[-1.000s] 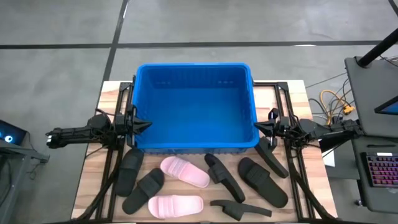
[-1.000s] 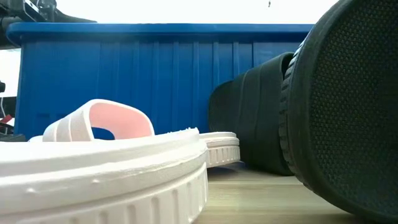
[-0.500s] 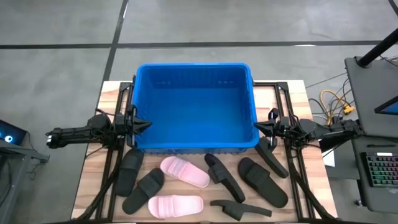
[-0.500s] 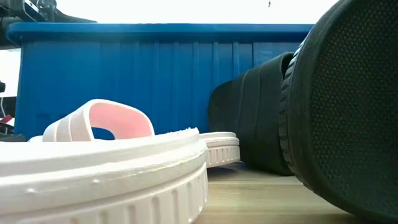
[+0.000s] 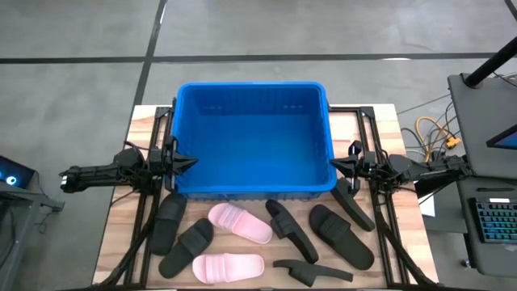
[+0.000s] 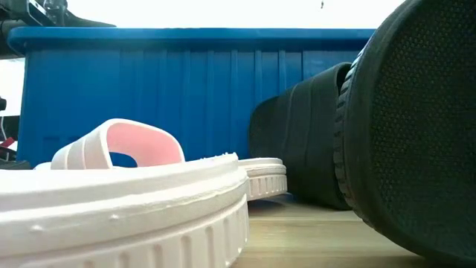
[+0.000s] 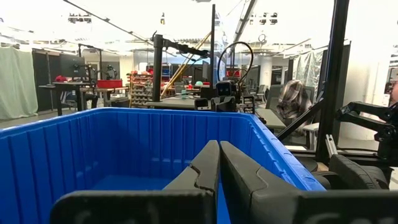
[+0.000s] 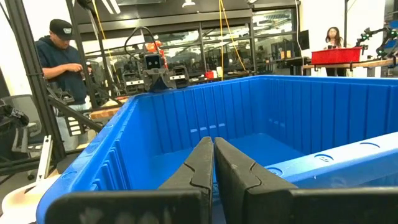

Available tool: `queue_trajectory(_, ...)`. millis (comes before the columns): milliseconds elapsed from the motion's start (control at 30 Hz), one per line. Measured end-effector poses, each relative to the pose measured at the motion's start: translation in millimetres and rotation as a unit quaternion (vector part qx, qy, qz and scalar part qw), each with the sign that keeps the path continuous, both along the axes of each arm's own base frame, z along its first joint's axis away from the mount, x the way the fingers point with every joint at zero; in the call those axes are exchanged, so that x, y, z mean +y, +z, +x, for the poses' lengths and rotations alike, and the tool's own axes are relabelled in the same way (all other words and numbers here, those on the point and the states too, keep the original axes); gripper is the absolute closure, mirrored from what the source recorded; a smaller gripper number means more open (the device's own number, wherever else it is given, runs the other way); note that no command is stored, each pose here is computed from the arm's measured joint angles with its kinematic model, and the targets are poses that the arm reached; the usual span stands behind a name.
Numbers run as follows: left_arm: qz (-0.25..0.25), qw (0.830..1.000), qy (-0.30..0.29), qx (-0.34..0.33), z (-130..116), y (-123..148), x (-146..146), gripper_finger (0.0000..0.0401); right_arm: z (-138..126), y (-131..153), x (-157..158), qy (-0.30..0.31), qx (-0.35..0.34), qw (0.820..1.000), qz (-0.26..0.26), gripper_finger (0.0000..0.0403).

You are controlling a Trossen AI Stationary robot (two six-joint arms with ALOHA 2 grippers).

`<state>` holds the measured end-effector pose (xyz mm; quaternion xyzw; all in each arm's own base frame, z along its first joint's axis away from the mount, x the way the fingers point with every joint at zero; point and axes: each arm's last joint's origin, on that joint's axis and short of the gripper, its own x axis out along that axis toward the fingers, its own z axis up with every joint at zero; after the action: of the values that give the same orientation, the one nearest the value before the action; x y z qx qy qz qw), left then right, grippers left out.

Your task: Pick and place slides into bin

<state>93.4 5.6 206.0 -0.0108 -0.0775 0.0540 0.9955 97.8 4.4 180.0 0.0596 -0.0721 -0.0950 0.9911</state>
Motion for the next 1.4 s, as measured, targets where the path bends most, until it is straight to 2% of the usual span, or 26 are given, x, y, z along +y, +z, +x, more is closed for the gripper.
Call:
queue_trajectory(1033,0.0,1.0,0.002,0.0,0.0,0.0,0.1,0.0401,-0.2,1.8,-0.1,0.0,-0.012,1.0,0.002,0.0394)
queue_trajectory(1267,0.0,1.0,0.002,0.0,0.0,0.0,0.1,0.0401,-0.9,5.6,-0.2,0.011,-0.046,0.996,0.074,0.0394)
queue_trajectory(1400,0.0,1.0,0.002,0.0,0.0,0.0,0.1,0.0401,-2.4,11.7,-0.4,0.018,-0.083,0.992,0.098,0.0394)
